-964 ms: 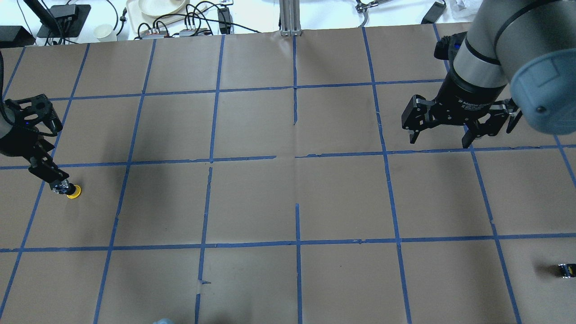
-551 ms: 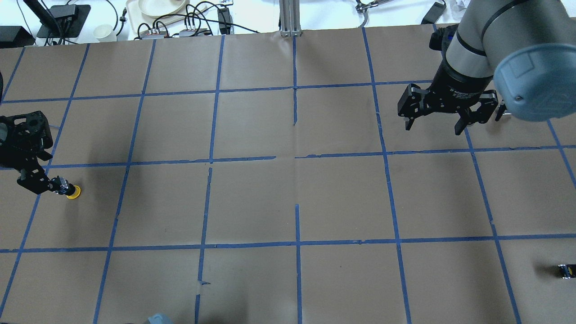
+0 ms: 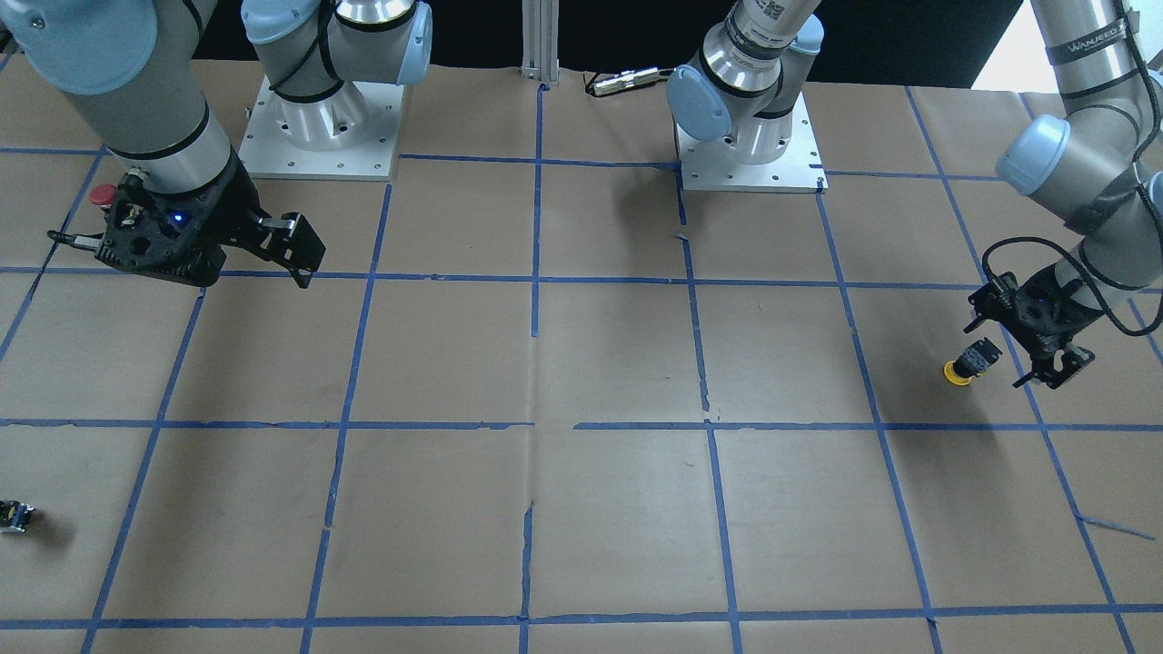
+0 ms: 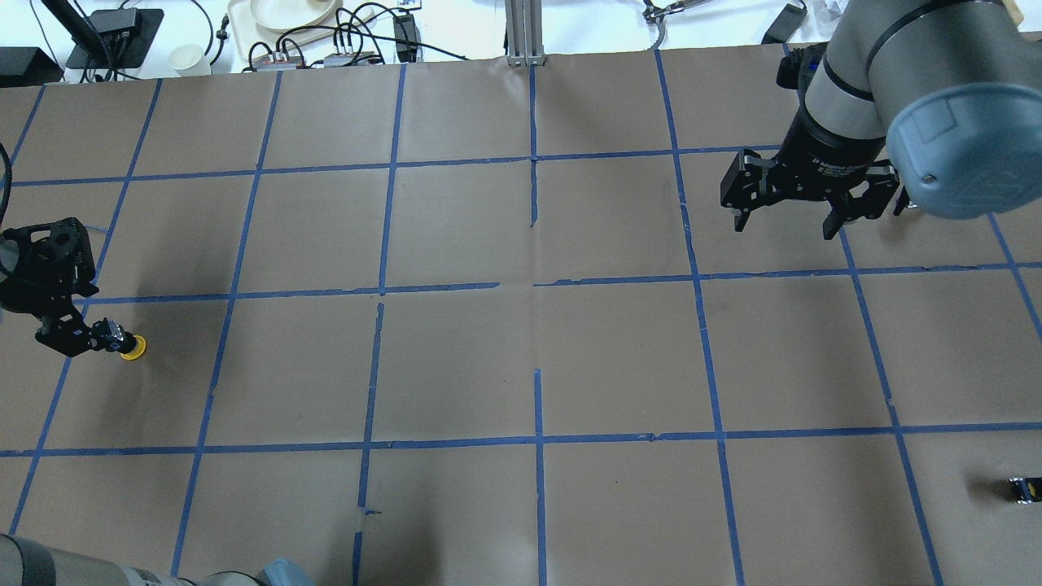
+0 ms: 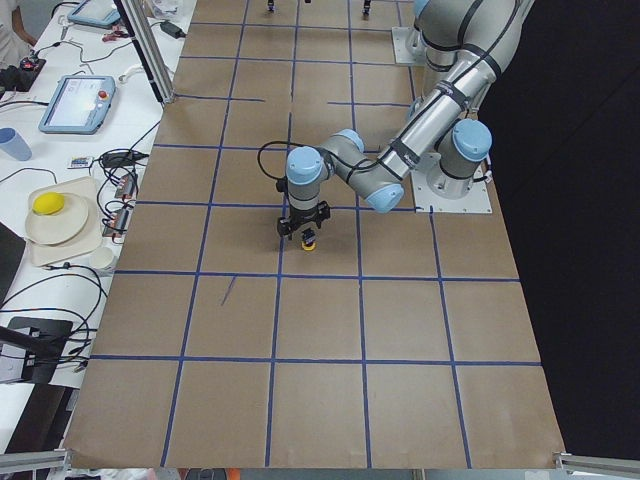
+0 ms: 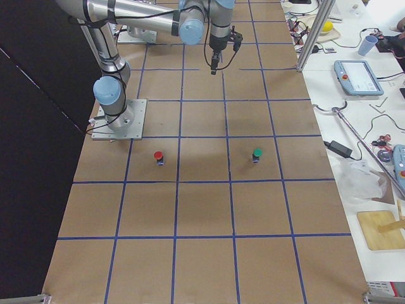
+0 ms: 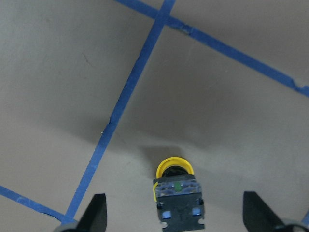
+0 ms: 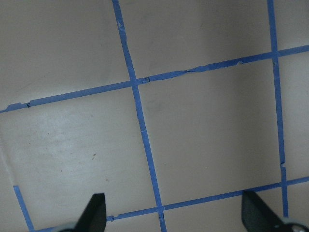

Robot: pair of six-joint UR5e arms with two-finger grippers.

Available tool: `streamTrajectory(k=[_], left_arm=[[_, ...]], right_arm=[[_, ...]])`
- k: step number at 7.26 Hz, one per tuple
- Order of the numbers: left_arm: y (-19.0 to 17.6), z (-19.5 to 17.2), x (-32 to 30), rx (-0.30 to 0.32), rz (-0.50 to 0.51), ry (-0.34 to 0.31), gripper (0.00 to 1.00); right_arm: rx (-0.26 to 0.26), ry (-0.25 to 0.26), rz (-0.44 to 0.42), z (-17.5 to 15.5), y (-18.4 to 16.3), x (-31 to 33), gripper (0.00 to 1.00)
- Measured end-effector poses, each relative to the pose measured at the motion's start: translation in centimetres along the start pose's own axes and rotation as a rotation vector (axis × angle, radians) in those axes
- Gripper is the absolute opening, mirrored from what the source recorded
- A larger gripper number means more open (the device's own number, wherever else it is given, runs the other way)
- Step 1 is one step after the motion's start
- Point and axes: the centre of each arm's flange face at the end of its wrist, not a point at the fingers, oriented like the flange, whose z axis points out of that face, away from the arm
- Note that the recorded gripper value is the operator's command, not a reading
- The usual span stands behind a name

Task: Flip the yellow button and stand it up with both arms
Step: 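Lower the left gripper and close it on the yellow button's base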

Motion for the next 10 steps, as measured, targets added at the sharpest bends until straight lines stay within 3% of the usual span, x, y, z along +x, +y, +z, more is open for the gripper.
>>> streamTrajectory(k=[2, 3, 5, 7, 10], left_arm=[[0.0, 1.0, 0.4, 0.001, -0.007, 0.02, 0.98], [0.0, 1.3, 0.5, 0.003, -0.015, 0.026, 0.92], [0.0, 1.6, 0.5, 0.001, -0.031, 0.024, 0.85], [0.0, 1.6, 0.5, -0.002, -0.074, 0.015, 0.78], [0.0, 1.5, 0.5, -0.005, -0.085, 0.006, 0.46]], right_arm=[[-0.017, 0.001, 0.001, 0.2, 0.3, 0.0, 1.0], [-0.021, -0.003, 0.001, 0.2, 0.3, 0.0, 1.0], [0.008, -0.018, -0.006, -1.9, 1.3, -0.3, 1.0], [-0.015, -0.016, -0.012, -3.8, 3.6, -0.2, 1.0], [-0.032, -0.027, -0.013, -4.2, 4.7, -0.2, 1.0]])
